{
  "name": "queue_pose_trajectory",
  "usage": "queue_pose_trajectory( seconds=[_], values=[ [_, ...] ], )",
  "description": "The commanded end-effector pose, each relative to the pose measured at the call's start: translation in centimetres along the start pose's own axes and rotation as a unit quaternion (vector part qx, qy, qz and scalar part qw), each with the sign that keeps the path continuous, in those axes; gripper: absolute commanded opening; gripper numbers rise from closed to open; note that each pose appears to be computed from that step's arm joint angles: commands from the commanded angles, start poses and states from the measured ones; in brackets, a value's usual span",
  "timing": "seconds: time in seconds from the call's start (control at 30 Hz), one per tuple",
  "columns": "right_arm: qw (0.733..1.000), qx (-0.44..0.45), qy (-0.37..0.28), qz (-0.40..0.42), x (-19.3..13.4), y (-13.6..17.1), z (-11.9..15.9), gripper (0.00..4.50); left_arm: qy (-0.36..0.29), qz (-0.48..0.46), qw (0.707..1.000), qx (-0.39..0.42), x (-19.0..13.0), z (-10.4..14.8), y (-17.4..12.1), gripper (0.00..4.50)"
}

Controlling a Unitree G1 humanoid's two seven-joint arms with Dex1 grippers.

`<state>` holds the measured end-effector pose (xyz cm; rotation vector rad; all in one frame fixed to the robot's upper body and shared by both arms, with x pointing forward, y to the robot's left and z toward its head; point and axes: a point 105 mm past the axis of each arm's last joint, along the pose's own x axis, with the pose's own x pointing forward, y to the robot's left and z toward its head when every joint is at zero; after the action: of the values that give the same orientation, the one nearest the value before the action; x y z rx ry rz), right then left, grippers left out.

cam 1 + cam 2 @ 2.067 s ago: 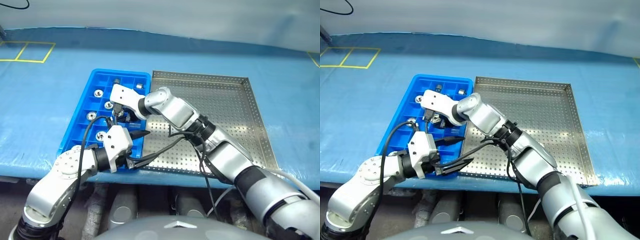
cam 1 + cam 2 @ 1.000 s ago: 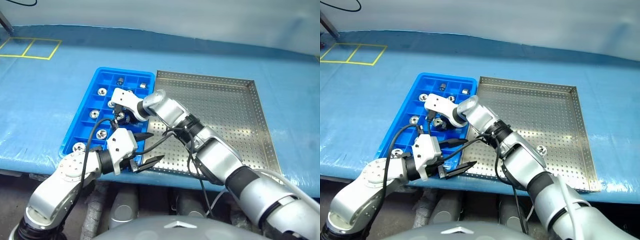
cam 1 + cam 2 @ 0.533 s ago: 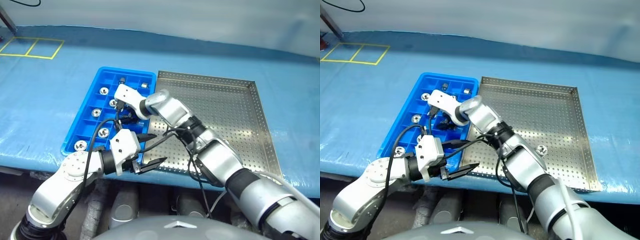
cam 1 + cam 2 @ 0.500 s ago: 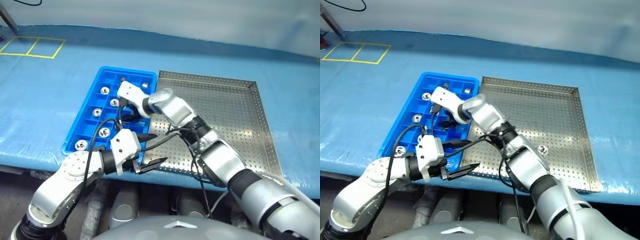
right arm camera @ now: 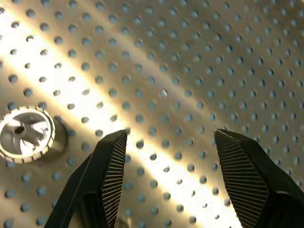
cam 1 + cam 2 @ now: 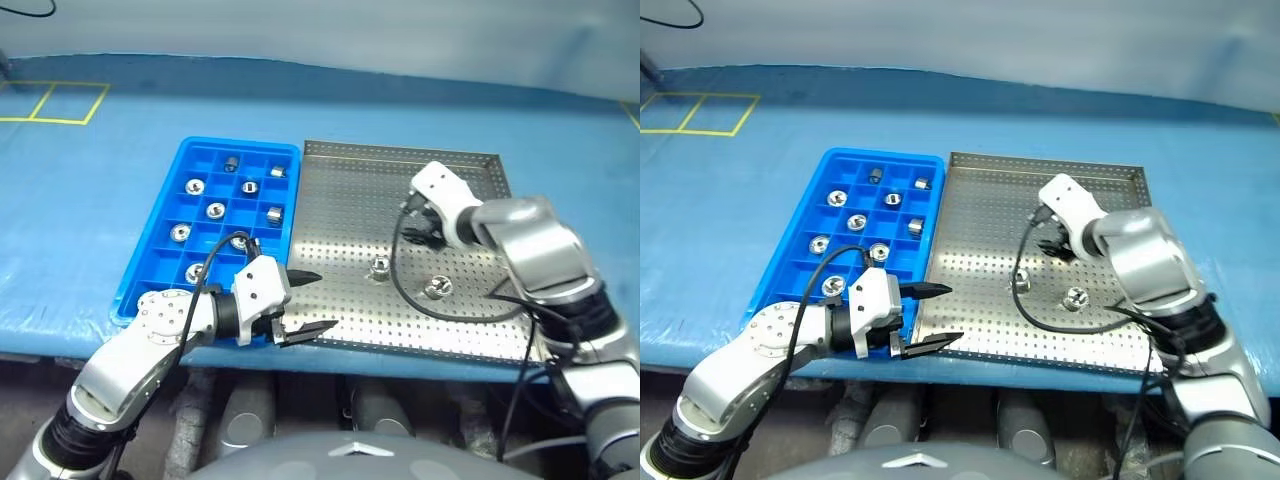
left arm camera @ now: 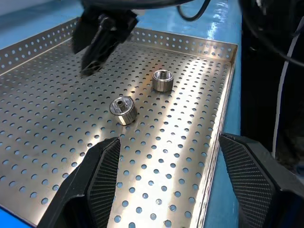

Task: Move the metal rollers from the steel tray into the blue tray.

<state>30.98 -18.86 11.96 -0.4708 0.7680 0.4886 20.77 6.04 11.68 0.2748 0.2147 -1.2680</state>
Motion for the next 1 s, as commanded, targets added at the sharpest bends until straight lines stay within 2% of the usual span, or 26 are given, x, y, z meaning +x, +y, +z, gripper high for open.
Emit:
queue_pose_trajectory(
  seconds=[0.03,0.13,0.33,1.0],
  values=[
    [0.999,0.048,0.014,-0.009,-1.2,-0.3,-1.4,3.07,-0.001,-0.021,1.0,0.015,0.3,0.2,-0.3,3.64],
    [0.994,0.103,0.027,-0.005,-1.2,-0.3,-2.8,3.07,-0.001,-0.033,0.999,0.018,0.6,0.3,-0.4,3.64],
    [0.99,0.136,0.024,0.031,-0.9,0.8,-3.8,3.07,-0.003,-0.04,0.999,0.022,0.9,0.4,-0.3,3.64],
    [0.99,0.118,0.051,0.064,-0.4,3.3,-5.2,3.07,-0.011,-0.037,0.999,0.018,1.2,0.7,-0.4,3.64]
  ],
)
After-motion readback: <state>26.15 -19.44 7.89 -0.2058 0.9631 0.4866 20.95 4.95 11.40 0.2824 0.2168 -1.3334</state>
